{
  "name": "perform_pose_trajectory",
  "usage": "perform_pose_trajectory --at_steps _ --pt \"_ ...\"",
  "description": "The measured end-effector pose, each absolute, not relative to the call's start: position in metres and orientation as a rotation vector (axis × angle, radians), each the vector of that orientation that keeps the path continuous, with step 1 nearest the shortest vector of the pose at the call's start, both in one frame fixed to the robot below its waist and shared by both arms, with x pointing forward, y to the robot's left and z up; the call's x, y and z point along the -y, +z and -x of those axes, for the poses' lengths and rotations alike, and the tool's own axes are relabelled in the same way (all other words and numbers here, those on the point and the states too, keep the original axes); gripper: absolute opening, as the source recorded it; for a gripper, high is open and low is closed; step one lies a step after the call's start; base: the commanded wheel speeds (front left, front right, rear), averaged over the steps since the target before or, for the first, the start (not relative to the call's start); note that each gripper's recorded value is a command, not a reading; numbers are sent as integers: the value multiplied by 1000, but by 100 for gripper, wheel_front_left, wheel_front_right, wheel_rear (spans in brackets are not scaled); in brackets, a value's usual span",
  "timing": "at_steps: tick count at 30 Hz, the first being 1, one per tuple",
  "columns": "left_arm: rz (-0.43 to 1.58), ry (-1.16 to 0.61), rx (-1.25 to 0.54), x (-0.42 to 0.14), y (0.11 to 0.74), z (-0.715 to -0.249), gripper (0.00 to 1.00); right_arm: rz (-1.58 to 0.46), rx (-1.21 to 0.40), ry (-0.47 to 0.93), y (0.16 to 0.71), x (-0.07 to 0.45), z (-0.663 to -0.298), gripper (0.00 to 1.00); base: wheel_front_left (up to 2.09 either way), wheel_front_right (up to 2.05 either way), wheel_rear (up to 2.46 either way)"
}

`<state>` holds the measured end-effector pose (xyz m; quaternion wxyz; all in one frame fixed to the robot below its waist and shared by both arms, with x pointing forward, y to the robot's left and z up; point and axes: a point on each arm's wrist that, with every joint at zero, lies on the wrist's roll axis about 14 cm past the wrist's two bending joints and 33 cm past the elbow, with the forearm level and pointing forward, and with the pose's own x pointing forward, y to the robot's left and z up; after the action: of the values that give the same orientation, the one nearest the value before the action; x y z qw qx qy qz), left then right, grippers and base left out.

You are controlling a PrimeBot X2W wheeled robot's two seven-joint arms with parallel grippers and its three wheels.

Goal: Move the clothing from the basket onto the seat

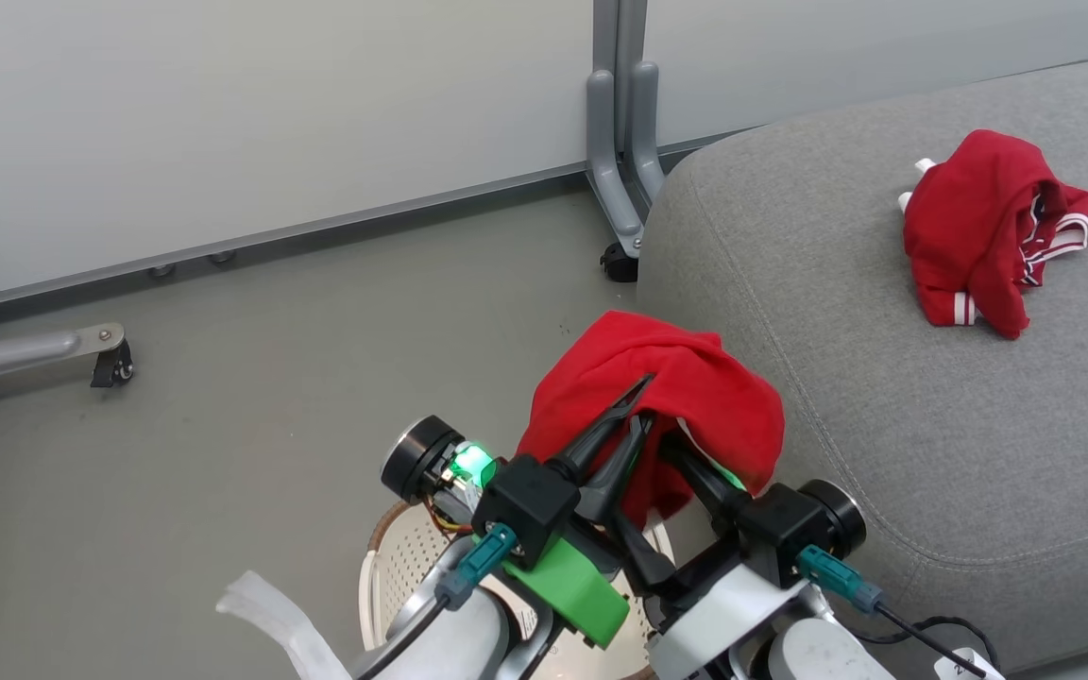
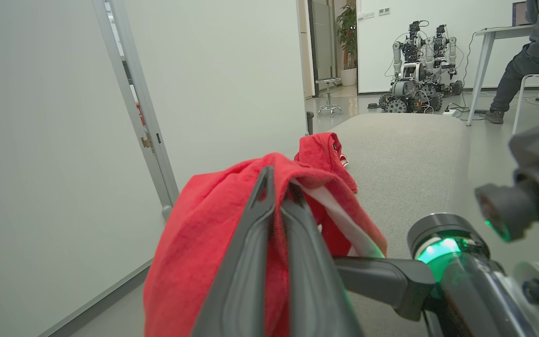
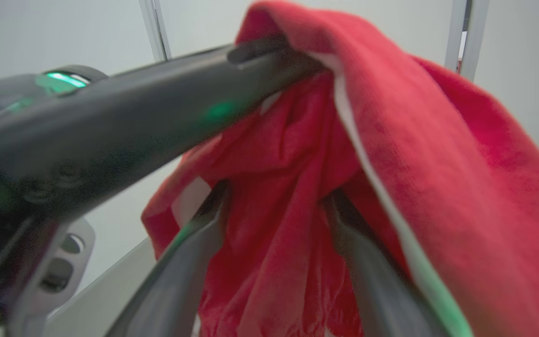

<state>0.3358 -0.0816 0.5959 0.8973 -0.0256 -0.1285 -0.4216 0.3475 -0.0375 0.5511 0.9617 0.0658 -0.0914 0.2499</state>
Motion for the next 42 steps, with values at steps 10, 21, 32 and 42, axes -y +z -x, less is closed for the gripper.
perform_pose_trajectory --at_steps 10,21,32,42 --pt "44 -858 222 77 585 -339 0 -118 187 543 552 27 -348 0 0 0 0" --pt "31 -839 207 72 580 -342 100 -91 169 518 543 38 -346 0 0 0 0" --pt "26 -839 206 73 580 -342 100 -77 162 483 539 50 -346 0 0 0 0" --pt "31 -874 194 83 576 -341 100 -74 181 353 544 90 -355 0 0 0 0"
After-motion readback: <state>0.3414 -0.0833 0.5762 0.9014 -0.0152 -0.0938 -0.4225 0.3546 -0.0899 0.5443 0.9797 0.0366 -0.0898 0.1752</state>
